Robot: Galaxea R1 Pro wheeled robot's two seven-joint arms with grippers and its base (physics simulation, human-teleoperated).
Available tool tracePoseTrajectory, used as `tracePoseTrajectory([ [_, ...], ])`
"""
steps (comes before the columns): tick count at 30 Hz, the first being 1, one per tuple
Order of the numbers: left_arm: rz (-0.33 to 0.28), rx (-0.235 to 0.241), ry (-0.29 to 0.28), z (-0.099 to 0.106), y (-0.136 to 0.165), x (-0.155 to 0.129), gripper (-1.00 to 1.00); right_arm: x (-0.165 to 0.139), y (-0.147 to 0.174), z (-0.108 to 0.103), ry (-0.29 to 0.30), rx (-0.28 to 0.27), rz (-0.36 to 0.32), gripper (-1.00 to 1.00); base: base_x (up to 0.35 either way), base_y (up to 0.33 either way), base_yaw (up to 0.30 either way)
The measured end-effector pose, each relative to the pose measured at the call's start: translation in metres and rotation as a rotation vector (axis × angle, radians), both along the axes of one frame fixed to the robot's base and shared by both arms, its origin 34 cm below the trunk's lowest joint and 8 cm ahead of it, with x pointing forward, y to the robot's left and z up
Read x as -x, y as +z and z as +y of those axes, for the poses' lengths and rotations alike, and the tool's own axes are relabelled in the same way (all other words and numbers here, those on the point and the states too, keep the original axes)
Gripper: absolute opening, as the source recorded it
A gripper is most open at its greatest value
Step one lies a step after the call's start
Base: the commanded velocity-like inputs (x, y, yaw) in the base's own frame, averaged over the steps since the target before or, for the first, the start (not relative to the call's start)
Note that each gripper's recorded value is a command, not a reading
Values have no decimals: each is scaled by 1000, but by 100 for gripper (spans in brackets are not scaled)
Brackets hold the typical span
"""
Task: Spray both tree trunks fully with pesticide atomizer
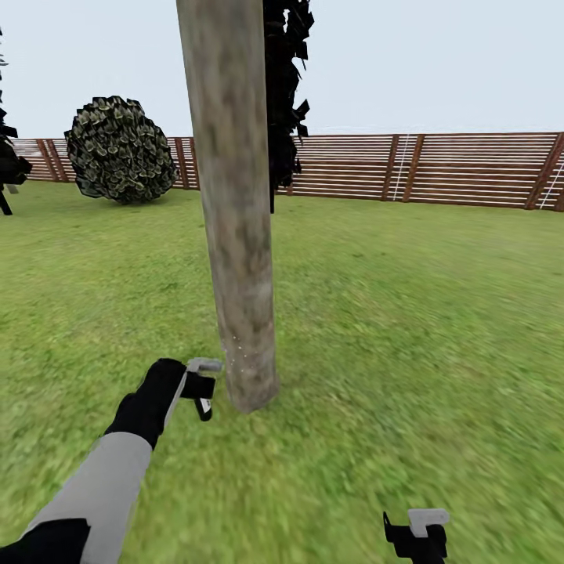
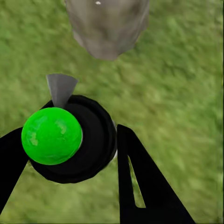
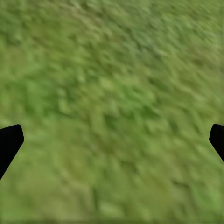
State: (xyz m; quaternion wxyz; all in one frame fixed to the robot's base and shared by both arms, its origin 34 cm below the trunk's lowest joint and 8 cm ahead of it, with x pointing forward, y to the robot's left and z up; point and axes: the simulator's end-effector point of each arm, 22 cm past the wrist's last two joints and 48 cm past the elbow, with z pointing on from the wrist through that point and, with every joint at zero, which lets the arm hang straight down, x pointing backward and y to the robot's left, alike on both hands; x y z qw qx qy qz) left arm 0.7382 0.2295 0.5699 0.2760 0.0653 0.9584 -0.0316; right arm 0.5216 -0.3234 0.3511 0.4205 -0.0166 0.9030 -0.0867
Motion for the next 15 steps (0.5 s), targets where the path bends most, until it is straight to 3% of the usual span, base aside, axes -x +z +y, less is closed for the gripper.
tracePoseTrajectory([
  [3, -3, 37, -30, -34, 18, -9, -100, 0, 0, 0, 0, 0, 0, 100, 0, 0, 0],
  [6, 0, 28, -24, -32, 34, -17, -100, 0, 0, 0, 0, 1, 0, 100, 0, 0, 0],
  [7, 0, 19, -16, -25, 37, -19, -100, 0, 0, -1, 0, 1, 0, 100, 0, 0, 0],
  [10, 2, -31, 40, 28, 37, -21, -100, 0, 0, -1, 0, 1, 0, 100, 0, 0, 0],
  [11, 3, -42, 47, 37, 37, -20, -100, 0, 0, -1, 0, 1, 0, 100, 0, 0, 0],
  [15, -30, -42, 53, 41, 51, -27, -100, 0, 0, 0, 0, 0, 0, 100, 17, -106, 0],
])
